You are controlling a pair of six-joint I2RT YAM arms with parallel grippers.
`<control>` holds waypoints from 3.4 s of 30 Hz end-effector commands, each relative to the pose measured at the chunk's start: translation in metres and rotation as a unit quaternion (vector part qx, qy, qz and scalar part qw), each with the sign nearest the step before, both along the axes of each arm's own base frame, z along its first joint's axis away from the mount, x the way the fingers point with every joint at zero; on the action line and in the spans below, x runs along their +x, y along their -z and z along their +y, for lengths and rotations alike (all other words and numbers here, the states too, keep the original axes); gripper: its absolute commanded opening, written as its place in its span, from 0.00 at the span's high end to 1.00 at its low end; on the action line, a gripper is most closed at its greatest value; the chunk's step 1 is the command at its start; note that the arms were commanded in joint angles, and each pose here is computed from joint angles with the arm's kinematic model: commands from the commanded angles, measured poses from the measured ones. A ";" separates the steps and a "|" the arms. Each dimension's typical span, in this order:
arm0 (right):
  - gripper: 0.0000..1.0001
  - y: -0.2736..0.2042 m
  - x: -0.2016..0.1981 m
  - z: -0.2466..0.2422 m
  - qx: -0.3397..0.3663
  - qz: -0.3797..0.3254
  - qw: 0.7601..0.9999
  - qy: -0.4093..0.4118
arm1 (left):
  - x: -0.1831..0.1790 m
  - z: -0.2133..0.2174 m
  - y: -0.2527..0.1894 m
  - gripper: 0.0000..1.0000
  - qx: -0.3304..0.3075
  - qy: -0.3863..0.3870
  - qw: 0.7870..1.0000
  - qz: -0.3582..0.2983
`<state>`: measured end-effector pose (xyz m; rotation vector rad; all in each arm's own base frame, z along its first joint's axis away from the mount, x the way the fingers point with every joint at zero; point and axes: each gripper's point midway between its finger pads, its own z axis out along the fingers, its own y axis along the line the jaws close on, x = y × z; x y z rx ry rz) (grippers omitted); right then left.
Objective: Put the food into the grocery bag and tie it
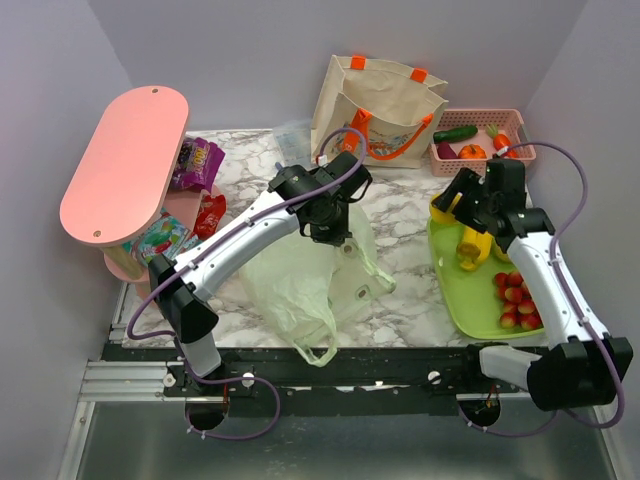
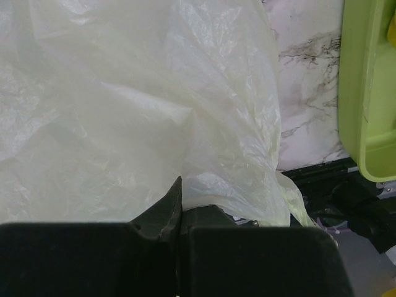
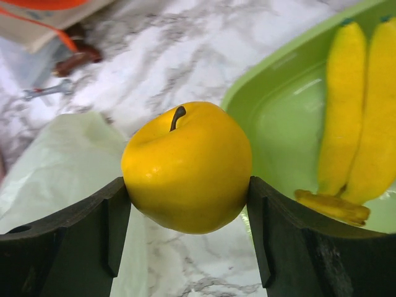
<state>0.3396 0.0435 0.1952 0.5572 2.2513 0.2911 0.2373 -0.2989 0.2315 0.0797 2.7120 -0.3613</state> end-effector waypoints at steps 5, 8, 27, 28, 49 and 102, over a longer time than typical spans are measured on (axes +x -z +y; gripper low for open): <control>0.99 -0.112 -0.012 0.049 0.088 -0.153 0.976 -0.130 | 0.013 -0.003 -0.023 1.00 -0.053 -0.002 0.999 -0.005; 0.99 -0.142 -0.023 0.060 0.098 -0.192 0.962 -0.167 | 0.019 -0.005 -0.026 1.00 -0.067 -0.003 0.998 -0.005; 0.99 -0.210 -0.115 0.150 0.231 -0.245 0.831 -0.443 | 0.037 -0.007 -0.044 1.00 -0.106 0.021 0.994 0.005; 0.99 -0.208 -0.118 0.154 0.232 -0.238 0.828 -0.451 | 0.036 -0.007 -0.044 1.00 -0.107 0.024 0.994 0.006; 0.99 -0.138 -0.181 0.222 0.255 -0.104 0.819 -0.504 | 0.032 -0.018 -0.034 1.00 -0.117 0.055 0.991 0.033; 0.33 -0.003 -0.125 0.233 0.197 0.006 0.922 -0.333 | -0.004 -0.006 -0.054 1.00 -0.158 0.134 0.977 0.042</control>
